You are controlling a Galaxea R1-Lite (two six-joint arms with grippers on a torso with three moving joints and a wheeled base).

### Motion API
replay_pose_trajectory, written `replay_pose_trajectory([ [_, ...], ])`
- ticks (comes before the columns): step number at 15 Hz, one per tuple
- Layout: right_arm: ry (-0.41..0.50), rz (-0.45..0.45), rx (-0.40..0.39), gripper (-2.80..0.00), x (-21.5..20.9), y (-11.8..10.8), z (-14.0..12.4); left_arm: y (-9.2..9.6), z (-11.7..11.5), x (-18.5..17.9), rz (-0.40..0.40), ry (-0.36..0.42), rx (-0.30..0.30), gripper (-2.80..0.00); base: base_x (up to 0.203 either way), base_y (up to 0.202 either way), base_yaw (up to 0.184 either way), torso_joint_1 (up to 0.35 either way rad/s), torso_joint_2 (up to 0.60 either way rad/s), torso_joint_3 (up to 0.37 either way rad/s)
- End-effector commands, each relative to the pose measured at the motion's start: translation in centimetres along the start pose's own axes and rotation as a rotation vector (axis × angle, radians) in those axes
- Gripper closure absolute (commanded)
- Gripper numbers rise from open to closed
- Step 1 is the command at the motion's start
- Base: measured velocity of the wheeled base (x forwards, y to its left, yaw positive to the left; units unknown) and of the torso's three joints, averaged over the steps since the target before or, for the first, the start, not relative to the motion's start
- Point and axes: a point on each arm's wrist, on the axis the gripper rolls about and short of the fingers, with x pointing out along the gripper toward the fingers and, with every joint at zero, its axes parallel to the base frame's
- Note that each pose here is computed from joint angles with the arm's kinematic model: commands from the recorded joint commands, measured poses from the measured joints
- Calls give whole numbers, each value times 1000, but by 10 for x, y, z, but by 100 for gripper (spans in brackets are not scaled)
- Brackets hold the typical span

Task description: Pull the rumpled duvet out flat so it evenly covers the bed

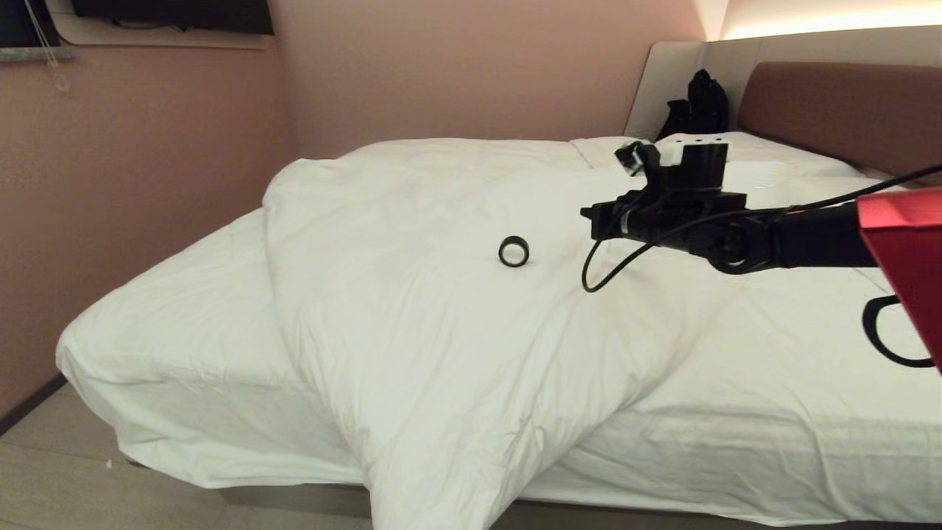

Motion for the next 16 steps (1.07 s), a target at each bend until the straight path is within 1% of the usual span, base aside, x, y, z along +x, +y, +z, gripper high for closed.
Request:
replay_pose_trajectory([
  [1,28,30,1,0,23,10,-20,0,0,0,0,-1,0,0,0,0,0,0,0,0],
  [6,31,66,-9,0,37,26,-30,0,0,0,0,-1,0,0,0,0,0,0,0,0],
  [8,46,84,-13,0,43,35,-38,0,0,0,1,-1,0,0,0,0,0,0,0,0],
  [10,40,93,-17,0,47,40,-42,0,0,0,0,-1,0,0,0,0,0,0,0,0],
  [12,34,111,-26,0,51,50,-45,0,0,0,0,-1,0,0,0,0,0,0,0,0],
  [14,22,119,-29,0,53,54,-44,0,0,0,0,-1,0,0,0,0,0,0,0,0],
  [15,17,122,-30,-266,55,56,-43,0,0,0,0,-1,0,0,0,0,0,0,0,0],
  [16,15,110,-31,-280,58,56,-45,0,0,0,0,-1,0,0,0,0,0,0,0,0],
])
